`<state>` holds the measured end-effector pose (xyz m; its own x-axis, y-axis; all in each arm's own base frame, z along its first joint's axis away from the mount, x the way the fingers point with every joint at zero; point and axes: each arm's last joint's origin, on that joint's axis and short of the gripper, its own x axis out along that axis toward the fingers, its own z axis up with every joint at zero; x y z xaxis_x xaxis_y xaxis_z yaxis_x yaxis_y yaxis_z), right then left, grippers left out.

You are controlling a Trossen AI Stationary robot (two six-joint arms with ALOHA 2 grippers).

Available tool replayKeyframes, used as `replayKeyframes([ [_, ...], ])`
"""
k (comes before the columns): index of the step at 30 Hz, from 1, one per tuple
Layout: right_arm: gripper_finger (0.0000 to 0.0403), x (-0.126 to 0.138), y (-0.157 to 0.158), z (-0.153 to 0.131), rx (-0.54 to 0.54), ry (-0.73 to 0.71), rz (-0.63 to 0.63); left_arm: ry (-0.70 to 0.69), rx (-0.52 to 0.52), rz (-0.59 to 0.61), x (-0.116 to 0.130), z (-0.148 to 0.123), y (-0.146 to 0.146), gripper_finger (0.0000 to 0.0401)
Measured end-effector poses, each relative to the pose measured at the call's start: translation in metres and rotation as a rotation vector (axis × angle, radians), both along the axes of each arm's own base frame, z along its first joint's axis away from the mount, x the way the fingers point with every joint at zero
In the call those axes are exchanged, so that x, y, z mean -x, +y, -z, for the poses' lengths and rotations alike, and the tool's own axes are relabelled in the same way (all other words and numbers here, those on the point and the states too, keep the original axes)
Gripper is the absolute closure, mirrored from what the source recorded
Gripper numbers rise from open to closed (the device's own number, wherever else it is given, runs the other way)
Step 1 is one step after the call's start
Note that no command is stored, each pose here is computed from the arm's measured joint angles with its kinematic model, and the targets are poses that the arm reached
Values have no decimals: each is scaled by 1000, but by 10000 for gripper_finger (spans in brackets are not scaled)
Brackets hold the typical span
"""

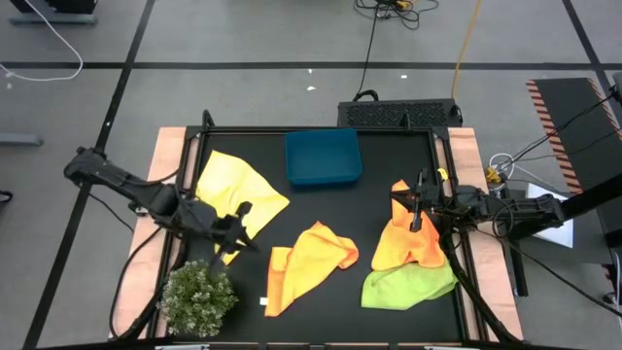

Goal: Fold microfiber towels
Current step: Fold the left orange microfiber towel

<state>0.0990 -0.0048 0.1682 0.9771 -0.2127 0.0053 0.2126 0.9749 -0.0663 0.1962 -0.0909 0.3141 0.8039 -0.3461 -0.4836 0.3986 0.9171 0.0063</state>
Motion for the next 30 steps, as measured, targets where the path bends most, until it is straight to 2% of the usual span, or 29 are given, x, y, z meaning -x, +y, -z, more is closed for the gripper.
replayKeyframes([
  [4, 387, 0, 0, 0, 0, -5, 0, 94, -74, -9, -3, 8, -23, 396],
  [10, 387, 0, 0, -3, -1, -31, 1, 107, -113, 37, -8, 26, -64, 396],
  [13, 387, 0, 0, -3, -1, -36, 1, 166, -107, 53, -8, 43, -84, 396],
  [17, 387, 0, 0, -4, -1, -37, 1, 151, -132, 142, -12, 76, -125, 396],
  [20, 387, 0, 0, -4, -1, -37, 1, 139, -145, 184, -15, 94, -144, 396],
  [23, 387, 0, 0, -4, -1, -38, 1, 159, -157, 143, -14, 107, -153, 396],
  [27, 387, 0, 0, -4, -1, -39, 1, 174, -147, -46, -21, 124, -154, 396],
  [30, 387, 0, 0, -4, -1, -41, 1, 224, -174, -66, -31, 135, -146, 395],
])
